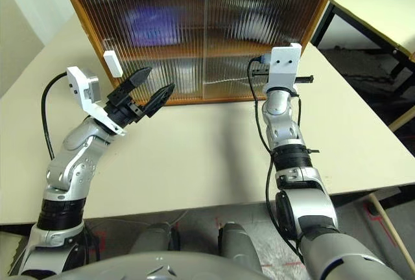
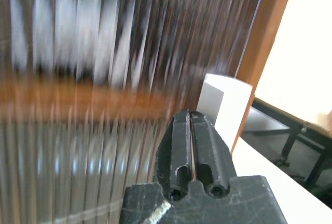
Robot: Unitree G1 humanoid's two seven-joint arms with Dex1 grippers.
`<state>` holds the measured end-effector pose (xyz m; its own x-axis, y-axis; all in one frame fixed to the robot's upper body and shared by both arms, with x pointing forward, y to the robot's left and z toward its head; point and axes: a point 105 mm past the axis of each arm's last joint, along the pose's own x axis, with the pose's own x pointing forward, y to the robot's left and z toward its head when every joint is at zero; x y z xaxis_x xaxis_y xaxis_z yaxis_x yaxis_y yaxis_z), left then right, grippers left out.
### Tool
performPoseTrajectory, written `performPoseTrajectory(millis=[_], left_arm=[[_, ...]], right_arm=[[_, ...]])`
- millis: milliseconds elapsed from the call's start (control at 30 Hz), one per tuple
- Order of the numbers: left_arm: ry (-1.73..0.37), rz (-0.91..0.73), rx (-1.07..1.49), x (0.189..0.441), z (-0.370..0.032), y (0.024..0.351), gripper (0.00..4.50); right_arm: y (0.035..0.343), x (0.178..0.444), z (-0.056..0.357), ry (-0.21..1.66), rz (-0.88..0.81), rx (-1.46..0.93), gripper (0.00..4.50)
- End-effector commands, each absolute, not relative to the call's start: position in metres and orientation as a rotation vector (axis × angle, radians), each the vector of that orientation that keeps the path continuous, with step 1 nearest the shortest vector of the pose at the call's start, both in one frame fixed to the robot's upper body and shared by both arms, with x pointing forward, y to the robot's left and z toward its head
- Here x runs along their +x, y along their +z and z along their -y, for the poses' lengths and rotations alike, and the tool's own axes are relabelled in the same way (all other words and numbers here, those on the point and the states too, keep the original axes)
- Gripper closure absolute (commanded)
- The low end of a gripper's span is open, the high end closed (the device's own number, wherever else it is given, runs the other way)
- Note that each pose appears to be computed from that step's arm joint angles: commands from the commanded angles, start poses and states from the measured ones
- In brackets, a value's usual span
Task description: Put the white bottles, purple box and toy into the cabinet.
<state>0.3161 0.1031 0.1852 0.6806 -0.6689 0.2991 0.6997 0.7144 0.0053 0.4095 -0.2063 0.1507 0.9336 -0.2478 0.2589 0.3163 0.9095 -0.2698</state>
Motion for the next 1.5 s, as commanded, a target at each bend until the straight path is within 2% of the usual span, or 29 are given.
performPoseTrajectory(millis=[33,300,433,567,833,1067,1500], left_arm=[[-0.781,0.284,-0.111,0.317,-0.1,0.183,0.0],[-0.758,0.257,-0.131,0.321,-0.109,0.17,0.0],[-0.672,0.251,-0.138,0.324,-0.127,0.155,0.0],[-0.408,0.264,-0.128,0.325,-0.171,0.131,0.0],[-0.047,0.235,-0.057,0.309,-0.232,0.095,0.0],[0.047,0.224,-0.037,0.3,-0.247,0.084,0.0],[0.101,0.25,-0.026,0.29,-0.249,0.089,0.0]], right_arm=[[0.154,0.395,0.192,-0.21,0.243,-0.327,3.05],[0.142,0.355,0.188,-0.05,0.233,-0.247,0.03],[0.136,0.338,0.192,0.037,0.236,-0.15,0.03],[0.126,0.313,0.196,0.198,0.262,-0.055,0.03],[0.107,0.297,0.218,0.12,0.258,-0.043,0.03],[0.098,0.3,0.224,0.1,0.254,-0.03,0.03],[0.091,0.308,0.224,0.143,0.242,-0.018,0.03]])
